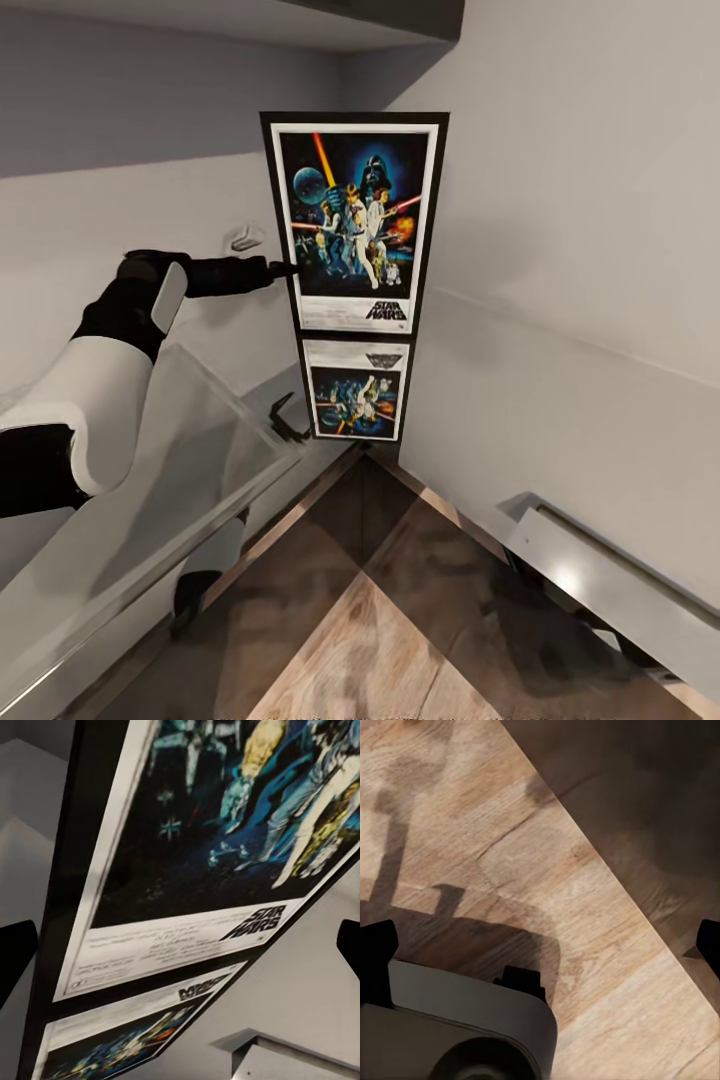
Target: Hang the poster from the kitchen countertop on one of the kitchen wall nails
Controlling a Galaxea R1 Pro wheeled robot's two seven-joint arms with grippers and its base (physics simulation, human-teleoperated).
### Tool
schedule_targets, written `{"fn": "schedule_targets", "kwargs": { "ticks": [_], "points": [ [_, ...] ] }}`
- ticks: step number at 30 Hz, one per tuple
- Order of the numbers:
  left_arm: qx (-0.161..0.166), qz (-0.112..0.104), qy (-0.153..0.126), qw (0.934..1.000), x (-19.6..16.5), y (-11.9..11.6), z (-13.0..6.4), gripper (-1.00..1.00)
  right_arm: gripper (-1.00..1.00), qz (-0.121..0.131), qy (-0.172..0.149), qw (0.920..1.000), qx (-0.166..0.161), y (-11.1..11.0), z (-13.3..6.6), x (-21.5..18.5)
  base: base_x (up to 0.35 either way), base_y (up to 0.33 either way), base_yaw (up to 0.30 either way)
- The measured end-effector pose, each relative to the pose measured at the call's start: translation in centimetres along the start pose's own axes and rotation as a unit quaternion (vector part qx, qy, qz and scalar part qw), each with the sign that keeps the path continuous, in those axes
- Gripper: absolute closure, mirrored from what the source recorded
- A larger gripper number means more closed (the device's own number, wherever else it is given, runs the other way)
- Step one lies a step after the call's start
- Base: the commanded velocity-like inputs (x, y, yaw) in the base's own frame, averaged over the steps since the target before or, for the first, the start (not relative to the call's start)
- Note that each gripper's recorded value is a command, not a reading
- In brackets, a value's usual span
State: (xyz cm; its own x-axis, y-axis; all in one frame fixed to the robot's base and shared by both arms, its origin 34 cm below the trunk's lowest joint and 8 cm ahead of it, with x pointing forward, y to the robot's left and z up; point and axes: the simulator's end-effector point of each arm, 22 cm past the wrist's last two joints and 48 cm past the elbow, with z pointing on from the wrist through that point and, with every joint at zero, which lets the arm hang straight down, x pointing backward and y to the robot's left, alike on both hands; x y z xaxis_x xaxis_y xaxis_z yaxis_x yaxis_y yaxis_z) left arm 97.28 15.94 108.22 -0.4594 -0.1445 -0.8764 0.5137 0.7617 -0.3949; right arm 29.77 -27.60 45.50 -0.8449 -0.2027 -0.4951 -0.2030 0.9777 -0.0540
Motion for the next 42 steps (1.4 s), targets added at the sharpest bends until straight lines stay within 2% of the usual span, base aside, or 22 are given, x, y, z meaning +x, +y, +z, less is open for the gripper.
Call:
{"fn": "schedule_targets", "kwargs": {
  "ticks": [12, 21, 22, 31, 38, 42],
  "points": [
    [-0.006, 0.000, -0.003, 1.0000, -0.2, 0.9, -0.5, -1.00, -1.00, 0.000, 0.002, 1.0000, 0.000, 0.0, 0.0, 0.1, 0.000, 0.000, 0.000],
    [-0.006, 0.000, -0.004, 1.0000, -0.2, 1.0, -0.6, -1.00, -1.00, 0.000, 0.002, 1.0000, -0.001, 0.0, 0.0, 0.2, 0.000, 0.000, 0.000],
    [0.000, -0.001, -0.007, 1.0000, -0.8, 0.4, -0.5, -1.00, -1.00, 0.000, 0.003, 1.0000, -0.001, 0.1, 0.0, 0.2, 0.000, 0.000, 0.000],
    [0.004, 0.021, -0.029, 0.9993, -3.1, -0.9, -1.0, -1.00, -1.00, 0.000, 0.002, 1.0000, -0.001, 0.0, 0.0, 0.1, 0.000, 0.000, 0.000],
    [0.003, 0.022, -0.029, 0.9993, -3.1, -0.9, -1.0, -1.00, -1.00, 0.000, 0.002, 1.0000, -0.001, 0.0, 0.0, 0.1, 0.000, 0.000, 0.000],
    [-0.001, 0.014, -0.015, 0.9998, -1.2, 0.0, -0.5, -1.00, -1.00, 0.001, 0.001, 1.0000, 0.000, 0.0, 0.1, 0.0, 0.000, 0.000, 0.000]
  ]
}}
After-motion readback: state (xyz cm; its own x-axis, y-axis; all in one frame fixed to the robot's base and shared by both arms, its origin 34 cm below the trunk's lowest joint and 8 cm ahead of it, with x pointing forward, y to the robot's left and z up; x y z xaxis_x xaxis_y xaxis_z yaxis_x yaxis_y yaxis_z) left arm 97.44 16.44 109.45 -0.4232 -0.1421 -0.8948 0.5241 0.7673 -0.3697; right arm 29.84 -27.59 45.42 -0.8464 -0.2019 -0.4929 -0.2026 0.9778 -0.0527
